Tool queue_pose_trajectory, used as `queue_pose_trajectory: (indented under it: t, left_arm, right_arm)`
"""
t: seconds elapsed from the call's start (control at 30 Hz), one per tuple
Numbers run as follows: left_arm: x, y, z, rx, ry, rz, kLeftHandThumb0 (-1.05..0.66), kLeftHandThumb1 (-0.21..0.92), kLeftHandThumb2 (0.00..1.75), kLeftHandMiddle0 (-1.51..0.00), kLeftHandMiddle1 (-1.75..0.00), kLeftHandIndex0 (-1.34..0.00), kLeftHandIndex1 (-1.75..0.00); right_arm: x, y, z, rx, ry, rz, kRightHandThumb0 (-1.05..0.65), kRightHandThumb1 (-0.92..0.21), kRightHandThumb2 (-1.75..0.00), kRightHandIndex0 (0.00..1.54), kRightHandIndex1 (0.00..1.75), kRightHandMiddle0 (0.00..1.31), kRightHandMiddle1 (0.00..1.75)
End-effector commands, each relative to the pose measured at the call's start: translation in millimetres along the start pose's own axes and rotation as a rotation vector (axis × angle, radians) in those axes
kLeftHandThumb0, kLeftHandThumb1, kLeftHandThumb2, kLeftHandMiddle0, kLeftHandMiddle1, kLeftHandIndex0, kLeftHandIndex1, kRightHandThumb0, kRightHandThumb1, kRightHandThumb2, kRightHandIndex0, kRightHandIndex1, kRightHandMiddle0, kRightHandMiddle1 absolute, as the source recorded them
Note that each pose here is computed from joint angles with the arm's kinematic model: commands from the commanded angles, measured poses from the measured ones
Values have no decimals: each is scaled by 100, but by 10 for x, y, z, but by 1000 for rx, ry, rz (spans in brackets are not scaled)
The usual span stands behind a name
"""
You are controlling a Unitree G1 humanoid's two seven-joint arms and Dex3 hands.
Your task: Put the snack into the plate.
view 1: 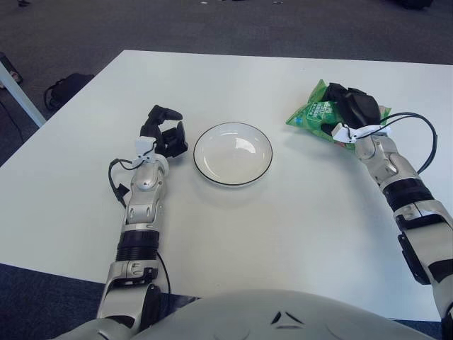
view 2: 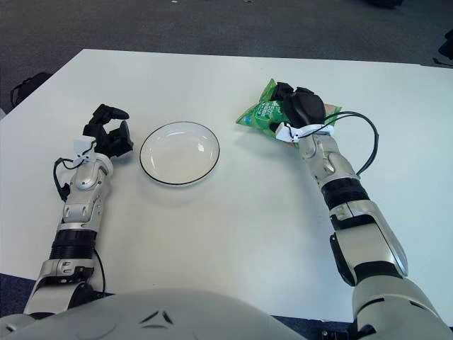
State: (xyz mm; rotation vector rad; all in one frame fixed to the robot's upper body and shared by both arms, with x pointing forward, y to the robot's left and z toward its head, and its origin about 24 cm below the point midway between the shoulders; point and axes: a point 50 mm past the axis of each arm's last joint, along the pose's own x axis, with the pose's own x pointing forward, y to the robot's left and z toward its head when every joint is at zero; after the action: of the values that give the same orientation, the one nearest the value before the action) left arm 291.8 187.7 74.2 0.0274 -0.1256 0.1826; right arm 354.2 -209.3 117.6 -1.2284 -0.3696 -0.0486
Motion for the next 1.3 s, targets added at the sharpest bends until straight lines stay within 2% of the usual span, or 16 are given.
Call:
queue_pose_trajectory:
  t: [0.0,0.17,0.33,0.63,0.87,1.13,1.27]
  left_arm:
    - [-46,19,-86,5,34,13,-42,53,105,-118,-175,-45,-175]
    - [-42,25,-93,5,35,14,-42,53,105,-117,-175,-45,-175]
    - [-34,36,-110,6,40,16,-42,53,105,-117,-175,-45,-175]
    - [-26,26,-145,-3,50,14,-42,53,105,-120,-175,-45,-175]
    - [-25,28,-140,-4,31,23,-42,53,105,-120,-175,-45,-175]
    - [-23,63,-112,-2,10,39,-42,53,105,-119,-175,-45,-175]
    - [-23,64,-98,-12,9,55,-42,52,106,-117,-175,-46,-175]
  right_arm:
    - [60,-12,125,60,-26,-14,0,-4,-159,86,160,60,175]
    - [118,-81,216,118,-59,-50,0,-5,-159,86,161,59,175]
    - [215,-171,465,177,-123,-95,0,-5,-159,85,163,59,175]
    - [326,-219,825,227,-245,-105,0,-6,-158,84,164,58,175]
    - [357,-260,1087,295,-337,-93,0,-6,-158,84,164,58,175]
    - [424,-280,1338,275,-420,-112,0,-5,-162,80,172,59,175]
    - [454,-262,1497,289,-473,-91,0,1,-169,84,174,64,175]
